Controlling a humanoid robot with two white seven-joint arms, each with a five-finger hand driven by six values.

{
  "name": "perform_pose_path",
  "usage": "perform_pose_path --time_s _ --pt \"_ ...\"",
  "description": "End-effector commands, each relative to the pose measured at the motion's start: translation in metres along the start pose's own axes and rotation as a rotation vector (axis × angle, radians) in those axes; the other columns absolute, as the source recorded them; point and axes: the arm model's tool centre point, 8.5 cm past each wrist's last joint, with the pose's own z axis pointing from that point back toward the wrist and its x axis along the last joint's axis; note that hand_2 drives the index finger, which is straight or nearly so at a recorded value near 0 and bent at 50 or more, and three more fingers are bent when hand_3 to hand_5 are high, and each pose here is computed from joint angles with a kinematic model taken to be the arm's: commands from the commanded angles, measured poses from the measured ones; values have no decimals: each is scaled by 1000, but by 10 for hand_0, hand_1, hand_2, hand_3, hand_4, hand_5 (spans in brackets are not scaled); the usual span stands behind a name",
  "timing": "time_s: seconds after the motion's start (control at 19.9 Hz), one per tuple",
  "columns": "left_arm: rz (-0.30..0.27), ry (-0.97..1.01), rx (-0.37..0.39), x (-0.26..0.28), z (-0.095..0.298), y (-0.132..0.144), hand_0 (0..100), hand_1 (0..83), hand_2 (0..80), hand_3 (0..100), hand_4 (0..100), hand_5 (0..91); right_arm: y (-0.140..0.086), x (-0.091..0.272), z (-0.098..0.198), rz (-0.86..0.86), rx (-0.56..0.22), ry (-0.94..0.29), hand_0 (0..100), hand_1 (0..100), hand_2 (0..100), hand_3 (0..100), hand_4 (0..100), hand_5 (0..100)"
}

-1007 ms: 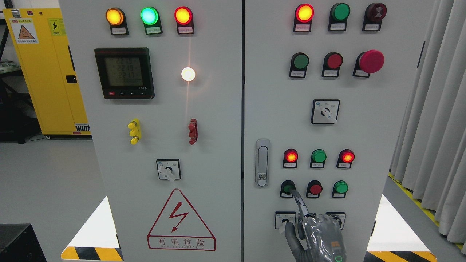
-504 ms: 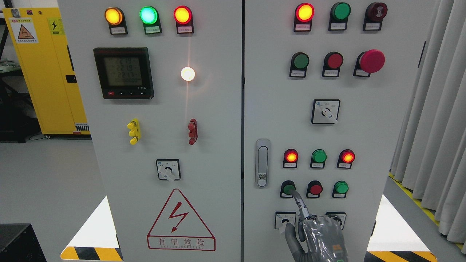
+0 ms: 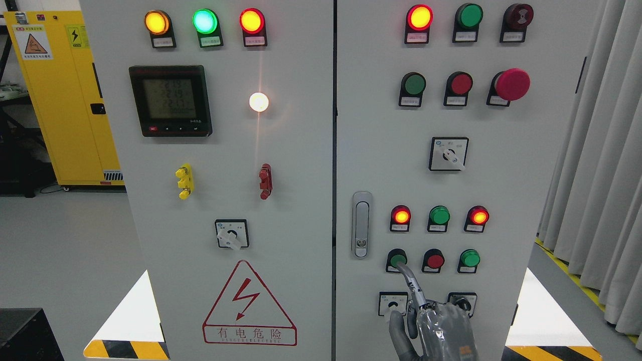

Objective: Press green start button

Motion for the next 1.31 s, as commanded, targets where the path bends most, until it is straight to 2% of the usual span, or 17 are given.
perform_pose_path --time_s 0.0,0.05,0.1,0.25,0.3,0.35,0.4,0.55,0.65,0.76,0.86,1.26 --pt "1 0 -1 0 0 0 120 556 0 0 0 0 -12 21 19 -333 -69 17 808 842 32 454 553 674" --pt "1 0 -1 0 0 0 120 556 0 0 0 0 -14 22 25 -402 -76 25 813 835 33 386 474 586" --pt "1 0 -1 0 0 0 120 556 0 0 0 0 -15 22 30 -470 -79 38 833 816 23 246 303 370" --pt "1 2 0 -1 0 0 120 556 0 0 0 0 -15 24 51 -623 -38 67 850 784 0 129 177 209" --pt "1 0 -1 0 0 0 120 556 0 0 0 0 -14 24 57 -658 -33 76 851 780 0 121 165 199" --pt "1 0 -1 0 0 0 120 556 0 0 0 0 -15 24 62 -686 -38 77 858 760 0 33 79 111" --pt "1 0 -1 0 0 0 120 556 0 0 0 0 -14 24 67 -710 -43 77 854 717 0 0 31 36" --pt "-1 -1 -1 1 0 0 120 556 0 0 0 0 -16 25 78 -762 -57 71 816 706 0 0 22 25" --pt "1 0 -1 0 0 0 120 556 0 0 0 0 -17 26 83 -791 -58 83 820 656 0 0 0 0" --pt "1 0 -1 0 0 0 120 556 0 0 0 0 -14 30 87 -823 -53 89 772 650 0 0 0 0" --pt "1 0 -1 0 0 0 120 556 0 0 0 0 -13 29 87 -830 -50 95 772 650 0 0 0 0" --pt "-1 1 -1 0 0 0 120 556 0 0 0 0 -13 30 86 -831 -47 89 656 647 0 0 0 0"
